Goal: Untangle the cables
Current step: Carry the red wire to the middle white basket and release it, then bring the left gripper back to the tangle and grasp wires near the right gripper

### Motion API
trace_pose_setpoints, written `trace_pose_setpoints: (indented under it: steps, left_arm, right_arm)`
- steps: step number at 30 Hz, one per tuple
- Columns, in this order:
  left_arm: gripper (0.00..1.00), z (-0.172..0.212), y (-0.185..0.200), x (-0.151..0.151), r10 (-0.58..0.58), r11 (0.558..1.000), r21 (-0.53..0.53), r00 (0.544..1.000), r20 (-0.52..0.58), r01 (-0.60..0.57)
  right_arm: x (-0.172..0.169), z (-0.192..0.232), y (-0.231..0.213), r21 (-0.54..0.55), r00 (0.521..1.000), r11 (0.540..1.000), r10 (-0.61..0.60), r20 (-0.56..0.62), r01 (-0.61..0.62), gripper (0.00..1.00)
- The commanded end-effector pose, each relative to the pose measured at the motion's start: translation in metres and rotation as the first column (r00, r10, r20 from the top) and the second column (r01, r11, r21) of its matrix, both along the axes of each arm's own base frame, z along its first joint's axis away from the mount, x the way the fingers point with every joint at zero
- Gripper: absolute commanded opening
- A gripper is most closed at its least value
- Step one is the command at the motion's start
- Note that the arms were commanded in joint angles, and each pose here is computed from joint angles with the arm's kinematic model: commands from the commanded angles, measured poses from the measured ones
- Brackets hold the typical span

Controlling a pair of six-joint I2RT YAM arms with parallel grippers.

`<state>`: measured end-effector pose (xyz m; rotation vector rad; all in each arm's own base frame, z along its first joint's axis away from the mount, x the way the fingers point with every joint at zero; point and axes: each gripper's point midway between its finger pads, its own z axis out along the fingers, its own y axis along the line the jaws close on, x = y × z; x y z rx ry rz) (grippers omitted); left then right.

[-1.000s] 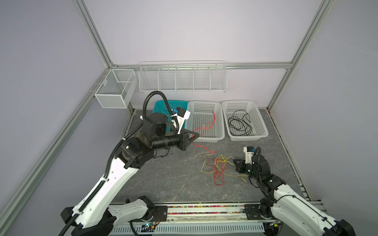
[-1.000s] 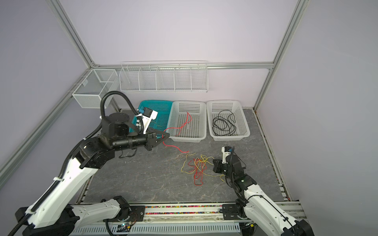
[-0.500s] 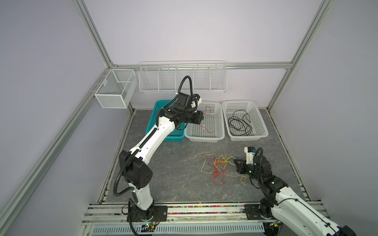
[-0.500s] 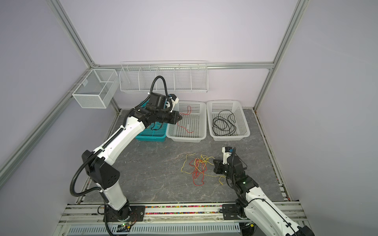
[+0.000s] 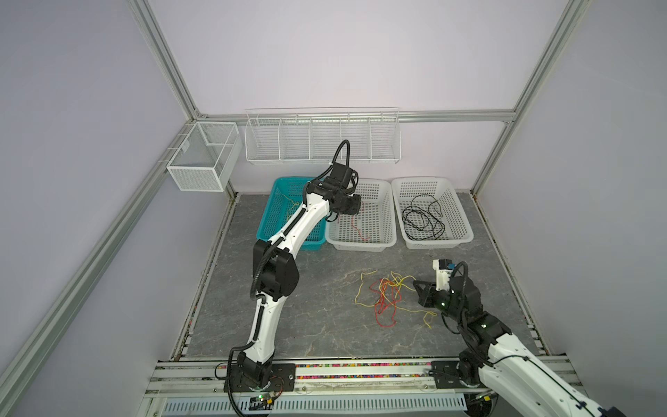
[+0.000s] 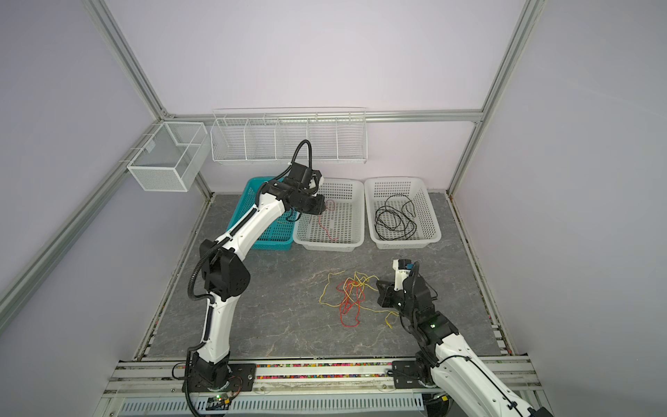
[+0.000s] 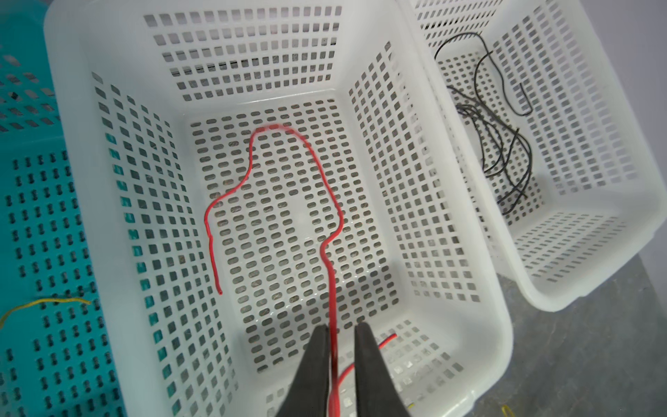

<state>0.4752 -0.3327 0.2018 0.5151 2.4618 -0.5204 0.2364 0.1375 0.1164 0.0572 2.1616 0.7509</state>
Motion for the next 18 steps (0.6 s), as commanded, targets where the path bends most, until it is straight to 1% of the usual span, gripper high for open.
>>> trace_pose_setpoints:
  steps: [1, 2, 4, 7, 9, 11, 14, 18]
  left_arm:
    - [0.30, 0.007, 0.009, -0.003, 0.014, 0.999, 0.036, 1.000, -0.005, -0.014]
    - [0.35, 0.008, 0.010, -0.005, 0.011, 0.999, 0.037, 1.000, -0.008, -0.010]
    - [0.42, 0.016, 0.013, -0.011, 0.015, 0.999, 0.029, 1.000, -0.015, -0.014]
    - [0.47, 0.031, 0.016, -0.027, 0.028, 0.999, -0.015, 0.999, -0.041, -0.029]
    - [0.51, 0.041, 0.019, -0.041, 0.050, 0.996, -0.074, 0.997, -0.054, -0.054]
    - [0.57, 0.050, 0.019, -0.065, 0.062, 0.983, -0.165, 0.995, -0.080, -0.074]
    - [0.61, 0.052, 0.021, -0.106, 0.081, 0.962, -0.250, 0.990, -0.114, -0.107]
    - [0.65, 0.035, 0.012, -0.170, 0.075, 0.941, -0.315, 0.982, -0.171, -0.126]
  right_arm:
    - [-0.002, -0.002, 0.001, 0.000, 1.000, 1.000, 0.015, 0.008, -0.015, 0.06]
    - [-0.002, -0.001, 0.001, 0.002, 1.000, 1.000, 0.016, 0.012, -0.016, 0.06]
    - [-0.003, -0.001, 0.001, 0.004, 1.000, 1.000, 0.017, 0.012, -0.017, 0.06]
    - [-0.003, 0.000, 0.000, 0.007, 1.000, 1.000, 0.012, 0.015, -0.012, 0.06]
    - [-0.003, 0.000, 0.000, 0.008, 1.000, 1.000, 0.010, 0.016, -0.010, 0.06]
    - [-0.003, 0.001, 0.000, 0.009, 1.000, 1.000, 0.009, 0.019, -0.009, 0.06]
    - [-0.004, 0.003, -0.002, 0.010, 1.000, 1.000, 0.003, 0.024, -0.003, 0.06]
    - [-0.004, 0.006, -0.004, 0.016, 0.999, 1.000, -0.009, 0.040, 0.009, 0.06]
